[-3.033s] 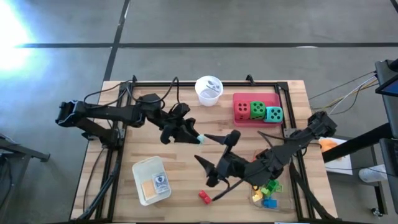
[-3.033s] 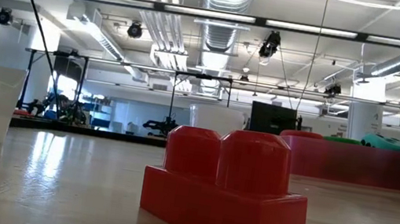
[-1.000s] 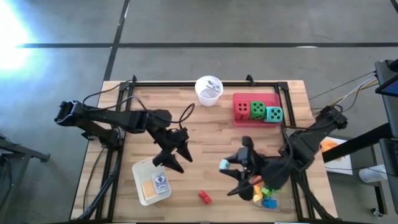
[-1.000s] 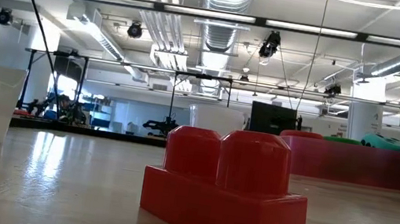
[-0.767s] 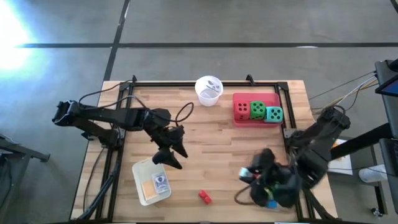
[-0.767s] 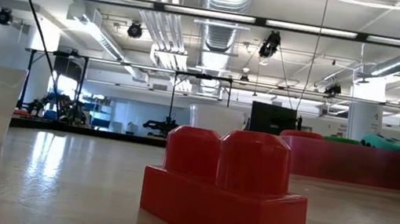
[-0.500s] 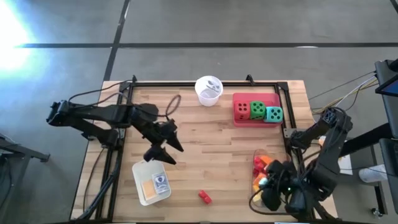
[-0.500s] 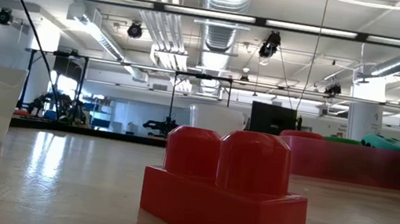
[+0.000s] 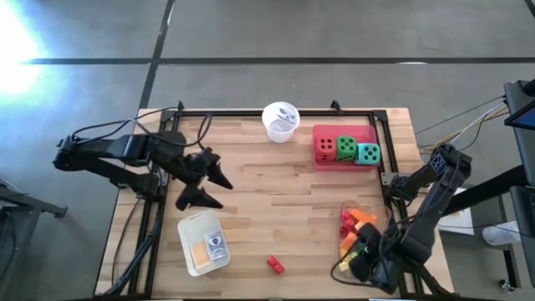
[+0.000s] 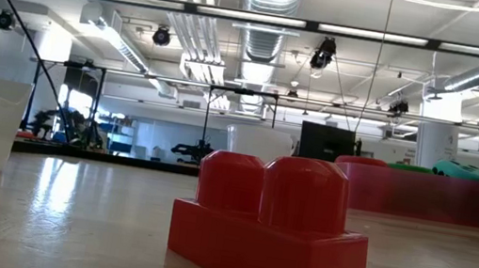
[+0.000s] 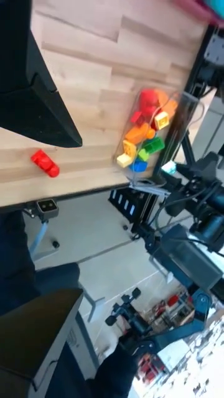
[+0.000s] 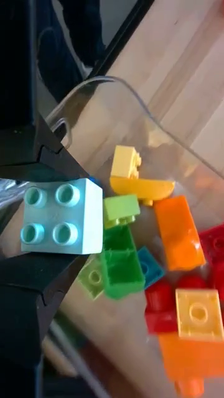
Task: Pick & Place Toys
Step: Put the light blue game piece into the transparent bin
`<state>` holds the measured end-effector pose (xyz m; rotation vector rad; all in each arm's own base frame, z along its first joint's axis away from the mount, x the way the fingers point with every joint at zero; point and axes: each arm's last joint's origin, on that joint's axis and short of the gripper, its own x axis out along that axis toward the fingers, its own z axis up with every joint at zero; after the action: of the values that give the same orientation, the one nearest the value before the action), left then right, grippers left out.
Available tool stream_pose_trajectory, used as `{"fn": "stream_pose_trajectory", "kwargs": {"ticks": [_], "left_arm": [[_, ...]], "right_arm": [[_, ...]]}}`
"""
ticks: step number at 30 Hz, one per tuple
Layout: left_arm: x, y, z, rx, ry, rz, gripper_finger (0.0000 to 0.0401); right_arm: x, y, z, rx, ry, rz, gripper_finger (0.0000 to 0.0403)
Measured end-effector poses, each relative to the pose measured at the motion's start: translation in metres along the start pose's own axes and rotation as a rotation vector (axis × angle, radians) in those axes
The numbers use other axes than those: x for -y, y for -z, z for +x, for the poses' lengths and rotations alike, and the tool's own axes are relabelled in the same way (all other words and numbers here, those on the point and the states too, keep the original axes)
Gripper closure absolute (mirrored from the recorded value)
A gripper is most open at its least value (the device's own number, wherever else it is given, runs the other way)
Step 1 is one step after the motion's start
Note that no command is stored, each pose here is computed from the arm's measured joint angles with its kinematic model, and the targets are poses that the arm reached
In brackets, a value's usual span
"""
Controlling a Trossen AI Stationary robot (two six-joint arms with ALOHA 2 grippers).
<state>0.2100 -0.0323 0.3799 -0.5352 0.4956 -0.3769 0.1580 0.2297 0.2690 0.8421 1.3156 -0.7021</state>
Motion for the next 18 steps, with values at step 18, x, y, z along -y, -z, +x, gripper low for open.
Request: {"fn": "stream_pose_trajectory", "kwargs": {"ticks": [18], "left_arm": [[-0.001,0.003,-0.004,-0.002,-0.053,0.018,0.0013]], "right_arm": [[0.007,-0.025,0.062,-0.019,0.024,-0.013,0.0271]]}}
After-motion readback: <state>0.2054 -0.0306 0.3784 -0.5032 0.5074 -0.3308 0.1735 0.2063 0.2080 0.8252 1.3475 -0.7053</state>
